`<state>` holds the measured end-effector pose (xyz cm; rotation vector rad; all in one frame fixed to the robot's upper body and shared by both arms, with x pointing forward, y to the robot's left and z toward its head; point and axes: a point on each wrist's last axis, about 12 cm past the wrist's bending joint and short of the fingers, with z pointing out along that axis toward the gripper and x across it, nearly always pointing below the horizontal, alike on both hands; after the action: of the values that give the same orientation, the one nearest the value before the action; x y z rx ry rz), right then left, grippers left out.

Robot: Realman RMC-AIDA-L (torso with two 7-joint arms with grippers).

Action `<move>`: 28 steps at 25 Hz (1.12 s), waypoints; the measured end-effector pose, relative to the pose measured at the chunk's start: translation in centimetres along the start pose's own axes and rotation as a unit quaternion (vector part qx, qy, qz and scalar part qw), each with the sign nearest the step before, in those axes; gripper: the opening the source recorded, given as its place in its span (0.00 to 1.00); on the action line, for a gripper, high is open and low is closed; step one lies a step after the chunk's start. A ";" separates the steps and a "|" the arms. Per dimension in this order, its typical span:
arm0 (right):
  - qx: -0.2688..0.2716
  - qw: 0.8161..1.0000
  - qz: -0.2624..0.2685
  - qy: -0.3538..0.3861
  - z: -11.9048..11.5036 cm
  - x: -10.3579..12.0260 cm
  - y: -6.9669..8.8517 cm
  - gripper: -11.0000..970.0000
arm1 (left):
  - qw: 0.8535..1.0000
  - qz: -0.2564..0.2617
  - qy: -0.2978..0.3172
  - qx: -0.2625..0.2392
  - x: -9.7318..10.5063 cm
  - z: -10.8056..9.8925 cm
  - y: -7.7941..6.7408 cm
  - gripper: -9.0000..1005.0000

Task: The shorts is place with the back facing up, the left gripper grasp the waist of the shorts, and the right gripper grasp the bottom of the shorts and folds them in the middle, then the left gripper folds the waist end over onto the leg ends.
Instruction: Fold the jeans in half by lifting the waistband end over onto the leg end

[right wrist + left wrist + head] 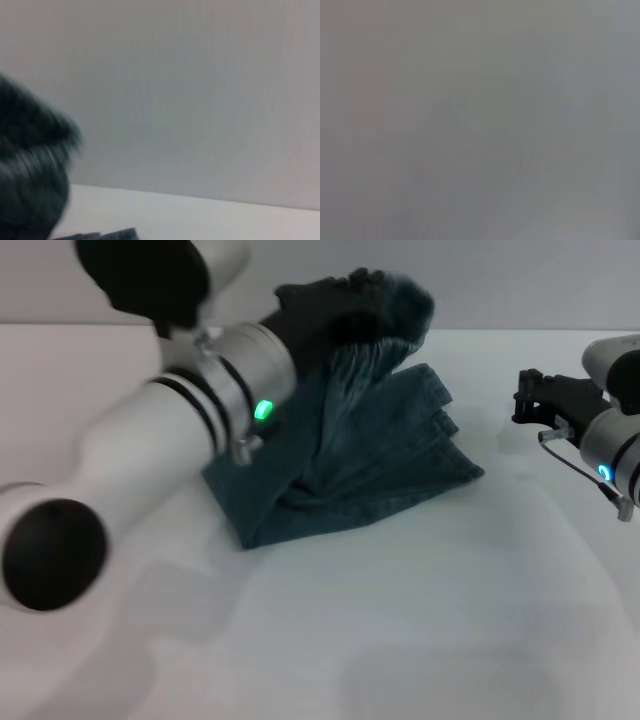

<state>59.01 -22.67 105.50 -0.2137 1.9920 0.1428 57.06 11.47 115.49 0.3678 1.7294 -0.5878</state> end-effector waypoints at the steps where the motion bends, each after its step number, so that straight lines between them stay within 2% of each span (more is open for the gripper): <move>1: -0.003 1.000 -0.001 0.003 0.0 0.0 0.1 0.01 | 1.000 -0.001 -0.007 0.002 0.7 0.7 -0.4 0.08; 3: -0.008 1.000 -0.001 0.006 0.1 -0.1 0.2 0.01 | 1.000 -0.001 -0.007 0.002 0.7 0.7 -0.4 0.08; 4: -0.008 1.000 -0.001 0.006 0.1 -0.1 0.2 0.01 | 1.000 -0.001 -0.020 0.007 1.6 1.7 -0.8 0.08; 10: -0.010 1.000 0.001 0.008 0.0 -0.1 0.2 0.01 | 0.999 -0.011 -0.040 0.012 1.8 1.7 -1.3 0.22; 13: -0.012 1.000 -0.001 0.006 -0.1 -0.1 0.4 0.01 | 0.999 -0.010 -0.040 0.012 1.8 1.6 -1.3 0.39; 17: -0.006 1.000 -0.015 -0.023 -0.8 -0.6 0.6 0.01 | 0.999 0.014 -0.036 -0.003 3.2 0.3 -0.5 0.59; 18: -0.002 0.997 -0.031 -0.065 -1.6 -1.4 1.1 0.01 | 0.999 0.020 -0.049 -0.010 3.7 -0.3 -0.3 0.64; 20: 0.000 0.995 -0.042 -0.090 -2.0 -2.0 1.5 0.01 | 0.997 0.023 -0.071 -0.019 4.2 -1.1 0.0 0.68; 21: -0.002 0.988 -0.064 -0.141 -2.8 -3.0 2.7 0.01 | 0.995 0.025 -0.088 -0.025 4.4 -1.7 0.1 0.70; 23: -0.003 0.984 -0.068 -0.162 -3.1 -3.4 3.2 0.01 | 0.991 0.033 -0.127 -0.041 5.1 -3.0 0.6 0.74; 24: -0.008 0.977 -0.071 -0.199 -3.7 -3.8 4.4 0.01 | 0.987 0.039 -0.146 -0.050 5.6 -3.7 1.0 0.76; 25: -0.008 0.977 -0.071 -0.199 -3.7 -3.8 4.4 0.01 | 0.985 0.042 -0.159 -0.058 5.9 -4.2 1.3 0.79; 26: -0.016 0.970 -0.067 -0.232 -4.2 -3.5 5.5 0.01 | 0.985 0.042 -0.159 -0.058 5.9 -4.2 1.3 0.81; 27: -0.016 0.970 -0.067 -0.232 -4.2 -3.5 5.5 0.01 | 0.983 0.045 -0.167 -0.065 6.2 -4.7 1.6 0.83; 28: -0.023 0.966 -0.063 -0.249 -4.4 -3.3 6.1 0.01 | 0.983 0.048 -0.160 -0.079 7.3 -5.4 2.3 0.85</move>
<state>55.09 -17.28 110.35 -0.3003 1.4707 0.1449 52.22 15.96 108.82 0.2285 1.4297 -0.4106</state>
